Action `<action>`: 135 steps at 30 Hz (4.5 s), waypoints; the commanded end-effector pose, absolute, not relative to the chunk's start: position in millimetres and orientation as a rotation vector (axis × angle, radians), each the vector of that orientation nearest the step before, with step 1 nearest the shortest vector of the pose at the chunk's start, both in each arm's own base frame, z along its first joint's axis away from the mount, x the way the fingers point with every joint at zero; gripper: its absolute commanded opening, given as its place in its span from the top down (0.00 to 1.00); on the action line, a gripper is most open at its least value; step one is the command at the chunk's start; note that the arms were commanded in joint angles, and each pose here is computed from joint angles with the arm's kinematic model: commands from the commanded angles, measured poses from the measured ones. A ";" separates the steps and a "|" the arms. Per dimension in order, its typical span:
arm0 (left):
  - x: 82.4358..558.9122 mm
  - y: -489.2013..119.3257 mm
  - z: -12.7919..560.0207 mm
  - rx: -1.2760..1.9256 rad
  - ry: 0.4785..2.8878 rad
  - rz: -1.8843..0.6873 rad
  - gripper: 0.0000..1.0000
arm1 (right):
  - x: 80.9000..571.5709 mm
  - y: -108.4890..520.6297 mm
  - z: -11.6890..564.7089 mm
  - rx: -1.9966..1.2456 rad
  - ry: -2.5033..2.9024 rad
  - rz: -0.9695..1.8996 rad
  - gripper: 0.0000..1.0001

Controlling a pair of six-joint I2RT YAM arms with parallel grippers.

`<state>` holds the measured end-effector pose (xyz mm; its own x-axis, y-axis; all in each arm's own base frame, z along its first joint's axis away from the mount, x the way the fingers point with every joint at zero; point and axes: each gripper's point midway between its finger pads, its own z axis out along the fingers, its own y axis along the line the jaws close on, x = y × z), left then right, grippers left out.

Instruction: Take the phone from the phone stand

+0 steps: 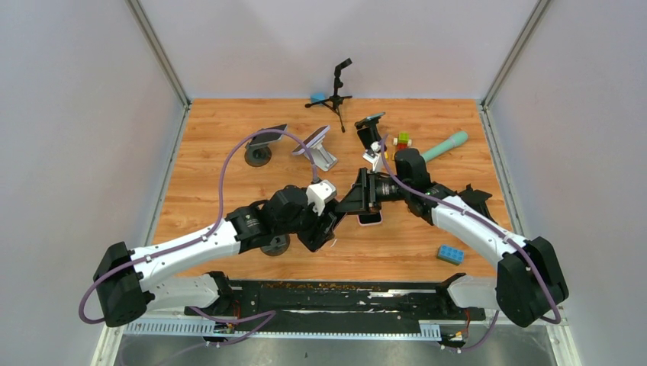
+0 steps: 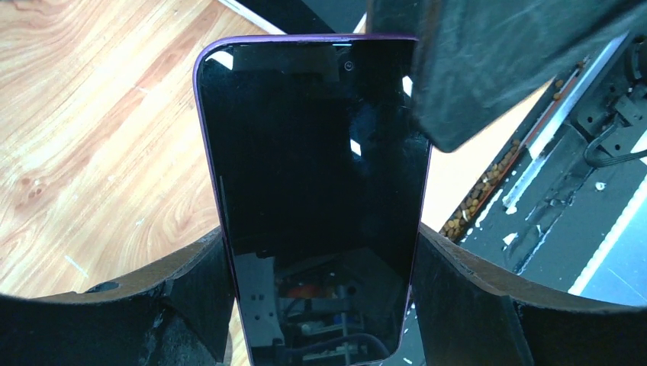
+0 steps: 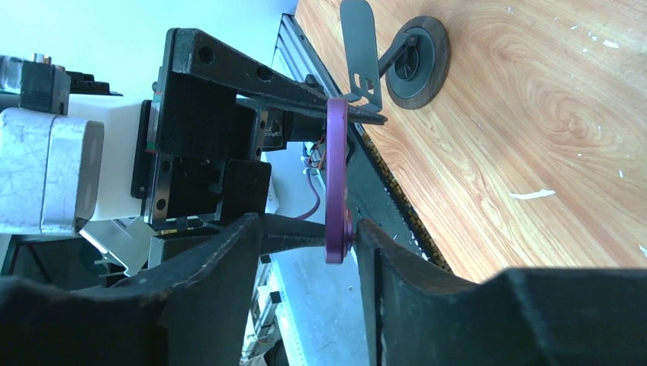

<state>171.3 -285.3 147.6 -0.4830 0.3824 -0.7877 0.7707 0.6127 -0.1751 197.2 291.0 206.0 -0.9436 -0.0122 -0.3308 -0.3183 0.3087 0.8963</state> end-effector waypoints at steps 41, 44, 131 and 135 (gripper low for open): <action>272.4 -320.8 106.5 0.150 2.253 -0.396 1.00 | 233.1 145.7 206.0 0.040 2.252 0.601 0.35; 278.7 -323.8 102.6 0.094 2.257 -0.410 1.00 | 230.0 142.5 205.0 0.036 2.258 0.585 0.35; 283.0 -277.6 163.1 0.316 2.117 -0.150 0.05 | 224.7 113.2 190.9 0.119 2.280 0.419 0.33; 268.0 -258.0 187.1 0.384 2.098 -0.219 0.04 | 232.2 115.2 194.9 0.155 2.263 0.426 0.33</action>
<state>281.1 -276.1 168.8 -0.5256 0.1001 -0.8448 0.2519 0.9668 -0.0421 213.6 113.7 172.4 -0.7286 0.1742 -0.6624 -0.0607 0.9469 0.3158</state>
